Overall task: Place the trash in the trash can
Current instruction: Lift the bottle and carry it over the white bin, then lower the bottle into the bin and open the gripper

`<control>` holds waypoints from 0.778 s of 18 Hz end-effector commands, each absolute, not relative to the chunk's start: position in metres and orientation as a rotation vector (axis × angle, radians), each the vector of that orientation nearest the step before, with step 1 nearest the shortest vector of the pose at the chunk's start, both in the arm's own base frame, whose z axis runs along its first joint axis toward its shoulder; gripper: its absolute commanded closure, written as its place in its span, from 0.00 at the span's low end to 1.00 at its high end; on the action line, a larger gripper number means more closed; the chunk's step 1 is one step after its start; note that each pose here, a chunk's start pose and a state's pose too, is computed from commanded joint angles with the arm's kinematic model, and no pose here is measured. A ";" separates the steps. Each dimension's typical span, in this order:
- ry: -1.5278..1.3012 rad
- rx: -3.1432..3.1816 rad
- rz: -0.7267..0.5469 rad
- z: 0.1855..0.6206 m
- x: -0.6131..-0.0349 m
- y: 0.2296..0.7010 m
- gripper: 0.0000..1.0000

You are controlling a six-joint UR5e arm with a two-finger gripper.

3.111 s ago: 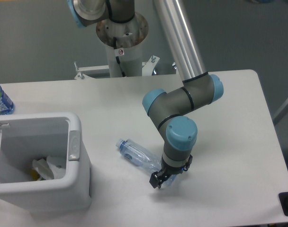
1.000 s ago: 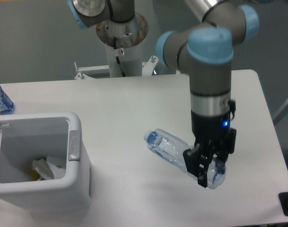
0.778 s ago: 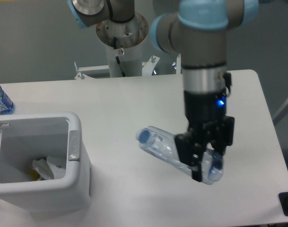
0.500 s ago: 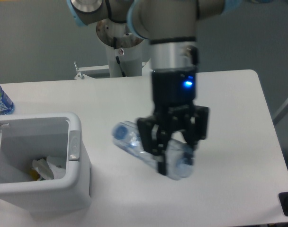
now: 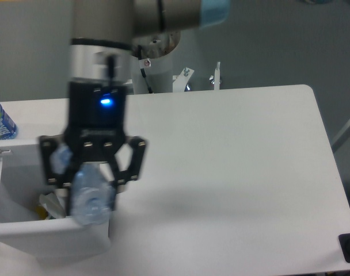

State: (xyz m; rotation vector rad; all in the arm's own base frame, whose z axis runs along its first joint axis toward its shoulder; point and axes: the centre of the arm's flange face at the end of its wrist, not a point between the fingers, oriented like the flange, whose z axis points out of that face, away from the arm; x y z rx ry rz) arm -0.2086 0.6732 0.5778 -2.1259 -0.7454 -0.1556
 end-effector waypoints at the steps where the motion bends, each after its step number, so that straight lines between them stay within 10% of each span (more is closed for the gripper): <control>1: -0.738 -2.141 -0.160 0.571 -0.204 0.677 0.04; 8: -0.707 -2.161 -0.112 0.573 -0.204 0.662 0.00; 14: -0.847 -2.158 0.209 0.571 -0.308 0.601 0.00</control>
